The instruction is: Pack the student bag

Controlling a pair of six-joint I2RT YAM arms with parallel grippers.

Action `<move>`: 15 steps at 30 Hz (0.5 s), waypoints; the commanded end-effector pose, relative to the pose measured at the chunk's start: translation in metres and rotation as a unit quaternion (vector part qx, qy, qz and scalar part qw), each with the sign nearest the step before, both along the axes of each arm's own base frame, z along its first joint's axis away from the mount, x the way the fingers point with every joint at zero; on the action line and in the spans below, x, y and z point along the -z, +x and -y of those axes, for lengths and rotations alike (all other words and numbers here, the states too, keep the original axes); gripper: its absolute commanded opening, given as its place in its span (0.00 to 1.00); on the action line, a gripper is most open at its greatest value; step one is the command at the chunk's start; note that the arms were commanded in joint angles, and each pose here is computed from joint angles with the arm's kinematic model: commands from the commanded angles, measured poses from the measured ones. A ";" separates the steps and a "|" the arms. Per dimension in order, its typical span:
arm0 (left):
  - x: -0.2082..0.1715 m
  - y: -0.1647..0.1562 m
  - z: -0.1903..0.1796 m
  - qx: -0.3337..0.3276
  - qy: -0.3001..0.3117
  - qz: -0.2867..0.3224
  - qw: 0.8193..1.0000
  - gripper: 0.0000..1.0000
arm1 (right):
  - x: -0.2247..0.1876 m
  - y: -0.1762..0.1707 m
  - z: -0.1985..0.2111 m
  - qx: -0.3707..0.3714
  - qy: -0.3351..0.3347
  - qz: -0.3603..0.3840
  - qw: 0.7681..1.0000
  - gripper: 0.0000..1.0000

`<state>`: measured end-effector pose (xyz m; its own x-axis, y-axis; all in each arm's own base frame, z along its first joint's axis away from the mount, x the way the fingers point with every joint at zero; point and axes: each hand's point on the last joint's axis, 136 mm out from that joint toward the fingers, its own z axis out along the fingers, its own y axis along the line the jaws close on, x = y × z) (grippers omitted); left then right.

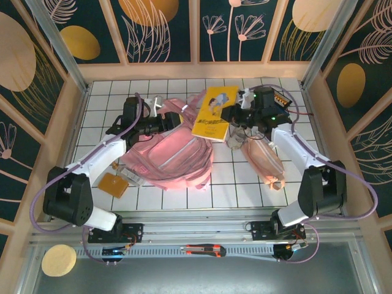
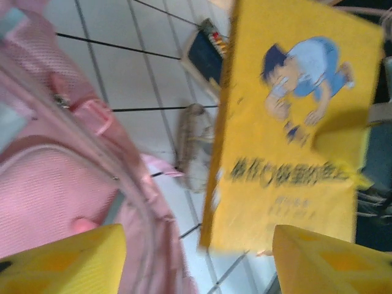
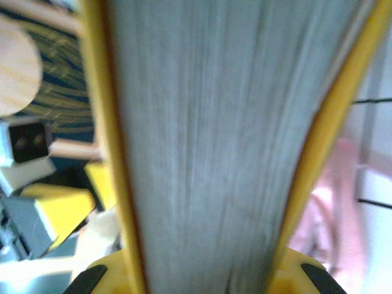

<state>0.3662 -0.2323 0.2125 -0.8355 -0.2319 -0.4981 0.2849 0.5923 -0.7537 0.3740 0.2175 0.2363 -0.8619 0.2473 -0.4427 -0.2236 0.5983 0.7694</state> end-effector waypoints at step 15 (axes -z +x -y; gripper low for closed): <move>0.096 -0.060 -0.015 0.073 0.356 -0.030 0.931 0.68 | -0.001 -0.007 0.051 0.085 -0.090 0.000 0.992 0.00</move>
<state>0.3178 -0.2237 0.1278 -0.8676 0.1680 -0.4680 0.3364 0.8913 -0.3038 0.3701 0.1674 0.2221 -0.8383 0.3160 -0.4442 -0.0610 0.7554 0.6524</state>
